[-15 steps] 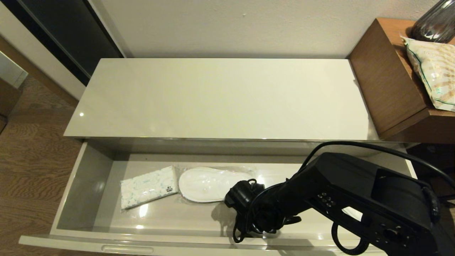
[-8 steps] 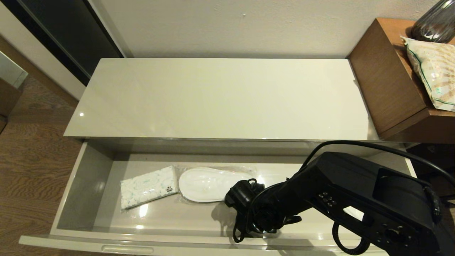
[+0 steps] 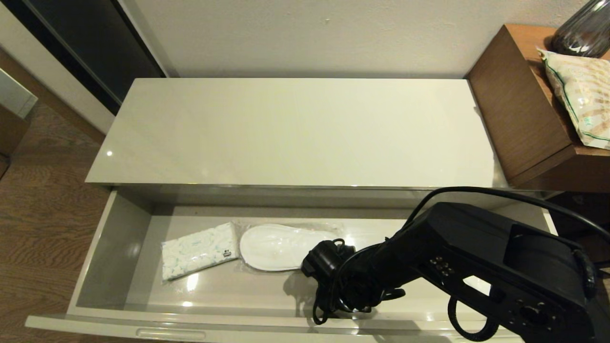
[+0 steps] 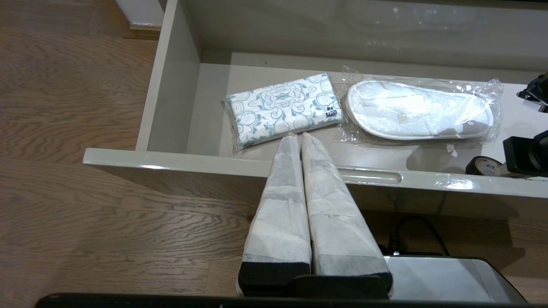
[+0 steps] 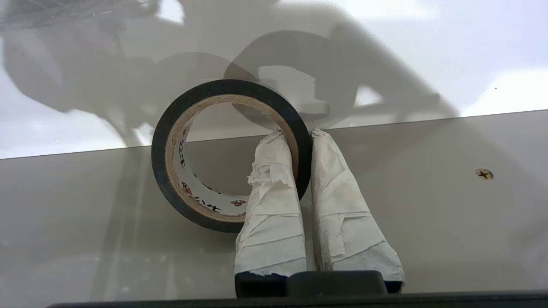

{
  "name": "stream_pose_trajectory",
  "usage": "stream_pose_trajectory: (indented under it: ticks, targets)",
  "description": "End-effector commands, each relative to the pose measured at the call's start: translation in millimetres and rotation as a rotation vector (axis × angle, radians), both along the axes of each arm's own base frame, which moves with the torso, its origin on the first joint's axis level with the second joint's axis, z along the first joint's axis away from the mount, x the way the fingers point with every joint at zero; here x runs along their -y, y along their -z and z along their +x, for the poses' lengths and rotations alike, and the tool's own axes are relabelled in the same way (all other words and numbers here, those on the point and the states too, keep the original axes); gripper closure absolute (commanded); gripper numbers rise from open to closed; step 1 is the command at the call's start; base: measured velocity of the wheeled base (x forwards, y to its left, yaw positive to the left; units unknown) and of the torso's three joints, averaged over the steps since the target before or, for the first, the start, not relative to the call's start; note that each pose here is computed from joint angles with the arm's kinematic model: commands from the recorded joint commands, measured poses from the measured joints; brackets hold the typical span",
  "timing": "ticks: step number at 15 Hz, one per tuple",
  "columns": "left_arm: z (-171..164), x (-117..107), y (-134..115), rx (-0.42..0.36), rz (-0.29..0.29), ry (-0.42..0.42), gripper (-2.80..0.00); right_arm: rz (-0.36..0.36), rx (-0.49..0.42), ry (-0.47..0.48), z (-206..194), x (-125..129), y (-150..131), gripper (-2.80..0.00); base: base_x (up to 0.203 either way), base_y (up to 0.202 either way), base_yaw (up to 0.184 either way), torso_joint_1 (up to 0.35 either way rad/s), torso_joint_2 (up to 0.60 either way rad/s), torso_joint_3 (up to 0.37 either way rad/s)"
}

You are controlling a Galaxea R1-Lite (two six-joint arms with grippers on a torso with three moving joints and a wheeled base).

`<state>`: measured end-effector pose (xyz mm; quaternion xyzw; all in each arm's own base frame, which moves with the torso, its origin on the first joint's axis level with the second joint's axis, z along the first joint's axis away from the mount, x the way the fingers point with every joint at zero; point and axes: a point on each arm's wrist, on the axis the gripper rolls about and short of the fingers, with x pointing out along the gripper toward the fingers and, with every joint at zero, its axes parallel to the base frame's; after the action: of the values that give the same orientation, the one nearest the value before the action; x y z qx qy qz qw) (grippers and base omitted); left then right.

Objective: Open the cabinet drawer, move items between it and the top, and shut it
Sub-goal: Take out the adhesive tape from the drawer

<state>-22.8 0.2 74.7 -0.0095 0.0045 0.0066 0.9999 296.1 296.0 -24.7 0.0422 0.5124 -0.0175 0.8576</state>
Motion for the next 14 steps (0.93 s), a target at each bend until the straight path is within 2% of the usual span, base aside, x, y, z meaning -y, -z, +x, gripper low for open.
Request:
stream_pose_trajectory:
  ticks: [1, 4, 8, 14]
  targets:
    - [0, 0, 0, -0.002, -0.001, -0.001, 0.00, 0.008, 0.008, 0.006, 0, 0, -5, 0.00, 0.000, 0.000, 0.000, 0.000, 0.00, 0.000]
    - [0, 0, 0, -0.002, -0.001, -0.001, 0.00, 0.017, 0.014, 0.009, -3, 2, -20, 0.00, 0.000, 0.000, 0.000, 0.000, 0.00, 0.000]
    - [0, 0, 0, -0.002, -0.001, -0.001, 0.00, 0.043, 0.034, 0.015, -9, 9, -61, 0.00, 0.000, 0.000, 0.000, 0.000, 0.00, 0.000]
    - [0, 0, 0, 0.000, -0.001, -0.001, 0.00, 0.056, 0.030, 0.044, -21, 20, -100, 0.00, 0.000, 0.000, 0.000, 0.000, 0.00, 0.000]
